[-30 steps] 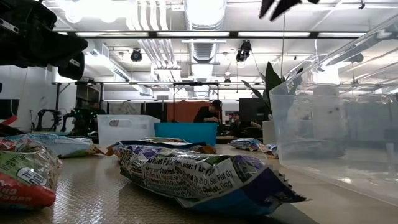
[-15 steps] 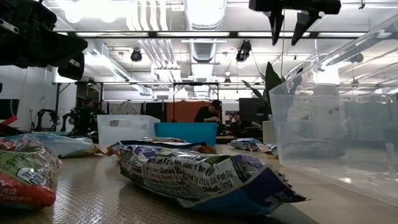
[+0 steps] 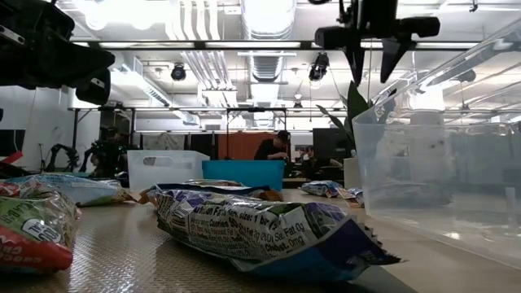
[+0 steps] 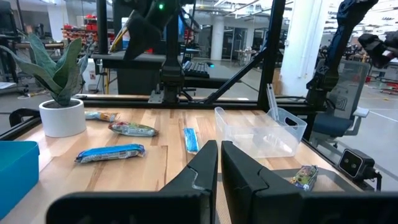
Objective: Pick and place Granola Bars by type
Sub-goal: Put the red granola bar into the bottom transparent bin
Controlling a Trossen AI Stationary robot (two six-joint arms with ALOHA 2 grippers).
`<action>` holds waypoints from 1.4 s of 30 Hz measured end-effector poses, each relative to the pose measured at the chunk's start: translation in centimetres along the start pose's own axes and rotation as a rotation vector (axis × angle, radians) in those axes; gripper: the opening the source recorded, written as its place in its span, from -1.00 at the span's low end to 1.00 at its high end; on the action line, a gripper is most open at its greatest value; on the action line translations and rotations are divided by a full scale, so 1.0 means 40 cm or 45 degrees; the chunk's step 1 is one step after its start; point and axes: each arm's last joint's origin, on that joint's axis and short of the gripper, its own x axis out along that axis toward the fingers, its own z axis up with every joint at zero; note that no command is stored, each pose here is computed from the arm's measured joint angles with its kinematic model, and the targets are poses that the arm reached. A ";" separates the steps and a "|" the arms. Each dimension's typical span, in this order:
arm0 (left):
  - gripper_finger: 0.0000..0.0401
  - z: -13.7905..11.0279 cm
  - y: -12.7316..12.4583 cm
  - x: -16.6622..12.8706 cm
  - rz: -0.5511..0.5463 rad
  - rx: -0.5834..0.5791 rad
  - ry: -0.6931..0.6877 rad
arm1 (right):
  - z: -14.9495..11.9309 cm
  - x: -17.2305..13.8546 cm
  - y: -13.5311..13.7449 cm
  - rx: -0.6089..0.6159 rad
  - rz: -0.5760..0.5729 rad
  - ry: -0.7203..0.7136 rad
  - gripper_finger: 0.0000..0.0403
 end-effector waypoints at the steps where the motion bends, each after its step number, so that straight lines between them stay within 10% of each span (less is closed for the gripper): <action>1: -0.98 0.000 0.000 0.000 0.000 0.000 0.000 | -0.004 0.006 0.002 0.002 -0.012 0.002 0.06; 19: -0.98 0.000 0.000 0.000 0.000 0.000 -0.001 | -0.126 0.123 -0.026 0.220 -0.284 0.141 0.07; 42: -0.98 0.000 0.000 0.000 0.000 0.000 0.000 | -0.193 0.260 -0.004 0.234 -0.080 0.190 0.07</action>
